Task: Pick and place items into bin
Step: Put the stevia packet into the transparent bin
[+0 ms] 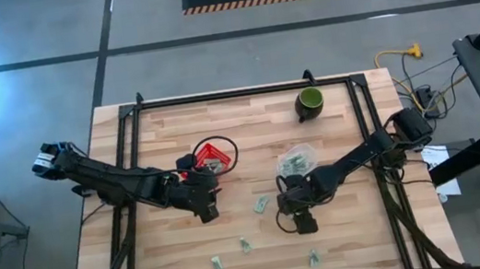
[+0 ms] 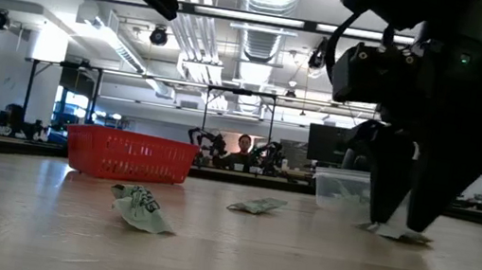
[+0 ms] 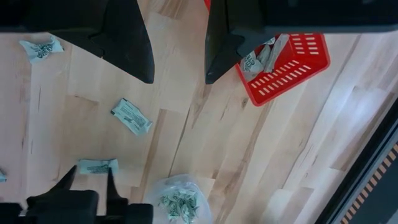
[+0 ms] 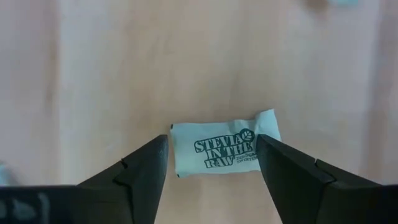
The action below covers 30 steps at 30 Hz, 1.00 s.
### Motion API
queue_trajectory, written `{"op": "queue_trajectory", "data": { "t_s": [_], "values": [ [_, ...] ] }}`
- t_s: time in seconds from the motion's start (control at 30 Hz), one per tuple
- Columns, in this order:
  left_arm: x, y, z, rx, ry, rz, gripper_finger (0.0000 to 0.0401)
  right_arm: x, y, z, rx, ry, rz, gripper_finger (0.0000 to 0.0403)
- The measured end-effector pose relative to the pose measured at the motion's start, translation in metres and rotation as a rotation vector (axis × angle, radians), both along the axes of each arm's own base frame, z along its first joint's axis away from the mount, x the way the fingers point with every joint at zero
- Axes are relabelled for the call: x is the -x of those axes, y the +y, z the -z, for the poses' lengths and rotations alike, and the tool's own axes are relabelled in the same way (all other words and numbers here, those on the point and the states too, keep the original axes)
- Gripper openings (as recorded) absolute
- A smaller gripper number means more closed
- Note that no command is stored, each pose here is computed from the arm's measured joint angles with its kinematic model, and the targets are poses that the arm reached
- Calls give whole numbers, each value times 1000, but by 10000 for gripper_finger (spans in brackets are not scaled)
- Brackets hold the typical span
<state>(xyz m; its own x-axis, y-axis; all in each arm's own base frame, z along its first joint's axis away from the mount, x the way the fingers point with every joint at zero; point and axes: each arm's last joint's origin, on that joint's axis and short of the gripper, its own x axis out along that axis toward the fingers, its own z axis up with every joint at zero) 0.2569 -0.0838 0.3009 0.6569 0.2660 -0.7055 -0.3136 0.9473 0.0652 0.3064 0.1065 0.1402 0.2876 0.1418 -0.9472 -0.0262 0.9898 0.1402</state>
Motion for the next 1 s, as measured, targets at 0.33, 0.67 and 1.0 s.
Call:
{"op": "queue_trajectory", "data": {
  "t_s": [0.33, 0.67, 1.0],
  "values": [
    [0, 0, 0, -1, 1, 1, 125, 12, 28, 0, -11, 5, -150, 237],
    [0, 0, 0, 0, 0, 1, 125, 12, 30, -2, 57, -30, -113, 248],
    [-1, 0, -1, 7, -16, 0, 125, 12, 29, -1, 69, -30, -91, 246]
  ]
}}
